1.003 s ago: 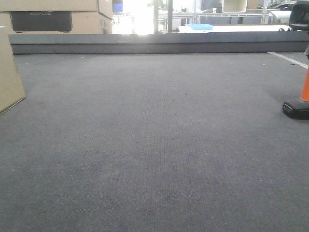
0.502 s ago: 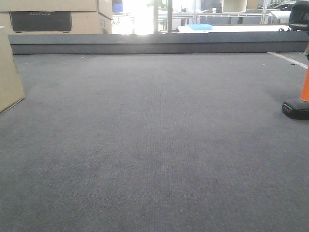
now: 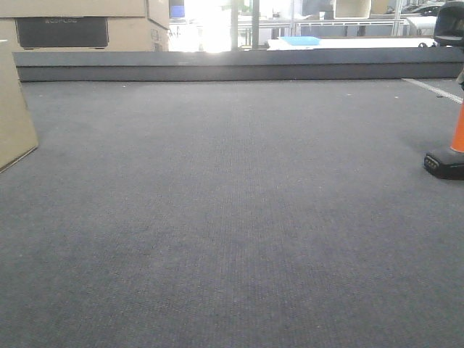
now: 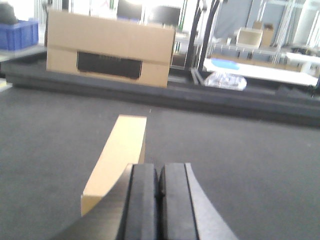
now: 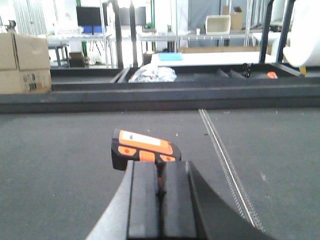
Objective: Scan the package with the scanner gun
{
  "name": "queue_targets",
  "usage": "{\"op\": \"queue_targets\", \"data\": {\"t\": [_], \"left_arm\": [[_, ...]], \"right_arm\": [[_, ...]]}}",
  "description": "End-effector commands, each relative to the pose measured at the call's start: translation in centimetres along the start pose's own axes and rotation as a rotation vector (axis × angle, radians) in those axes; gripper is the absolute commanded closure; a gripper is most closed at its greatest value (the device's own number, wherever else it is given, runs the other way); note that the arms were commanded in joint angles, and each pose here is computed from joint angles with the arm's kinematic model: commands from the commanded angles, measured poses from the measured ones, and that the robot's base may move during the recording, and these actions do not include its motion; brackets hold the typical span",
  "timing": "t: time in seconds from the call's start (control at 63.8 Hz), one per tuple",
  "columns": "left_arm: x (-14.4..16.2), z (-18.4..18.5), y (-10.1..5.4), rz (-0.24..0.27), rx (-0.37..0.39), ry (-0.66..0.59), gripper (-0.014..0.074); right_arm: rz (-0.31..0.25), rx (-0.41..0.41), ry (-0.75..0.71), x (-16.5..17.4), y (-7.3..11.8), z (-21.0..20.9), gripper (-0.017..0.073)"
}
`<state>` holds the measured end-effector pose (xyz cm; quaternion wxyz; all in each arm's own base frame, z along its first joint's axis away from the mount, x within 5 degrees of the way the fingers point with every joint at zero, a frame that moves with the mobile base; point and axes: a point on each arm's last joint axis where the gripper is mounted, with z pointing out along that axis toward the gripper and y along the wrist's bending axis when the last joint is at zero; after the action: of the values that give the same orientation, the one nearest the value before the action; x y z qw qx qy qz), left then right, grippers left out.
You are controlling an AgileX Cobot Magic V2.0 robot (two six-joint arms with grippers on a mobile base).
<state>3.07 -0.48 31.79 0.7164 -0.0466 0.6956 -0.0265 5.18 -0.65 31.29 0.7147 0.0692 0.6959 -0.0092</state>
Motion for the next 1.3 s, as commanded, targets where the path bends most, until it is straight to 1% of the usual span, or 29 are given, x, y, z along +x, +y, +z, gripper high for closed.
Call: {"op": "queue_targets", "data": {"t": [0.0, 0.031, 0.674, 0.721, 0.752, 0.768, 0.799, 0.815, 0.862, 0.878, 0.94, 0.987, 1.019, 1.034, 1.081, 1.128, 1.175, 1.285], "left_arm": [[-0.2, -0.6, -0.1, -0.010, 0.002, -0.045, 0.0704], [-0.2, -0.8, -0.1, -0.010, 0.002, -0.052, 0.0704], [-0.3, -0.9, -0.1, -0.009, 0.003, -0.063, 0.0704], [-0.3, -0.9, -0.1, -0.009, 0.003, -0.063, 0.0704], [-0.3, -0.9, -0.1, -0.009, 0.003, -0.063, 0.0704], [-0.3, -0.9, -0.1, -0.009, 0.003, -0.063, 0.0704], [-0.3, -0.9, -0.1, -0.009, 0.003, -0.063, 0.0704], [-0.3, -0.9, -0.1, -0.009, 0.003, -0.063, 0.0704], [-0.3, -0.9, -0.1, -0.009, 0.003, -0.063, 0.0704], [-0.3, -0.9, -0.1, -0.009, 0.003, -0.063, 0.0704], [-0.3, -0.9, -0.1, -0.009, 0.003, -0.063, 0.0704], [-0.3, -0.9, -0.1, -0.009, 0.003, -0.063, 0.0704], [-0.3, -0.9, -0.1, -0.009, 0.003, -0.063, 0.0704], [-0.3, -0.9, -0.1, -0.009, 0.003, -0.063, 0.0704], [-0.3, -0.9, -0.1, -0.009, 0.003, -0.063, 0.0704], [-0.3, -0.9, -0.1, -0.009, 0.003, -0.063, 0.0704], [-0.3, -0.9, -0.1, -0.009, 0.003, -0.063, 0.0704], [-0.3, -0.9, -0.1, -0.009, 0.003, -0.063, 0.0704]], "right_arm": [[-0.017, 0.000, -0.046, -0.5, 0.0, -0.4, 0.0727], [-0.008, -0.003, -0.048, -0.5, 0.0, -0.4, 0.0727], [-0.008, -0.004, -0.054, -0.5, 0.0, -0.4, 0.0727], [0.013, -0.010, -0.047, -0.2, 0.1, -0.3, 0.0727], [0.053, -0.021, -0.048, 0.1, 0.1, -0.3, 0.0727], [0.057, -0.023, -0.048, 0.2, 0.1, -0.2, 0.0727], [0.029, -0.026, -0.047, 0.8, 0.1, -0.1, 0.0727], [-0.012, -0.027, -0.052, 1.0, 0.1, -0.1, 0.0727], [-0.096, -0.040, -0.073, 2.0, 0.2, 0.0, 0.0727], [-0.107, -0.045, -0.076, 2.3, 0.2, 0.0, 0.0727], [-0.091, -0.074, -0.064, 3.7, 0.3, 0.0, 0.0727], [-0.112, -0.085, -0.047, 4.6, 0.2, -0.1, 0.0727], [-0.136, -0.087, -0.034, 5.1, 0.2, -0.2, 0.0727], [-0.136, -0.085, -0.035, 5.4, 0.2, -0.3, 0.0727], [-0.094, -0.080, -0.040, 6.1, 0.0, -0.3, 0.0727], [-0.074, -0.074, -0.053, 6.6, -0.1, -0.4, 0.0727], [-0.075, -0.067, -0.069, 7.4, -0.2, -0.4, 0.0727], [-0.071, -0.060, -0.054, 9.3, -0.4, 0.1, 0.0727]]}}
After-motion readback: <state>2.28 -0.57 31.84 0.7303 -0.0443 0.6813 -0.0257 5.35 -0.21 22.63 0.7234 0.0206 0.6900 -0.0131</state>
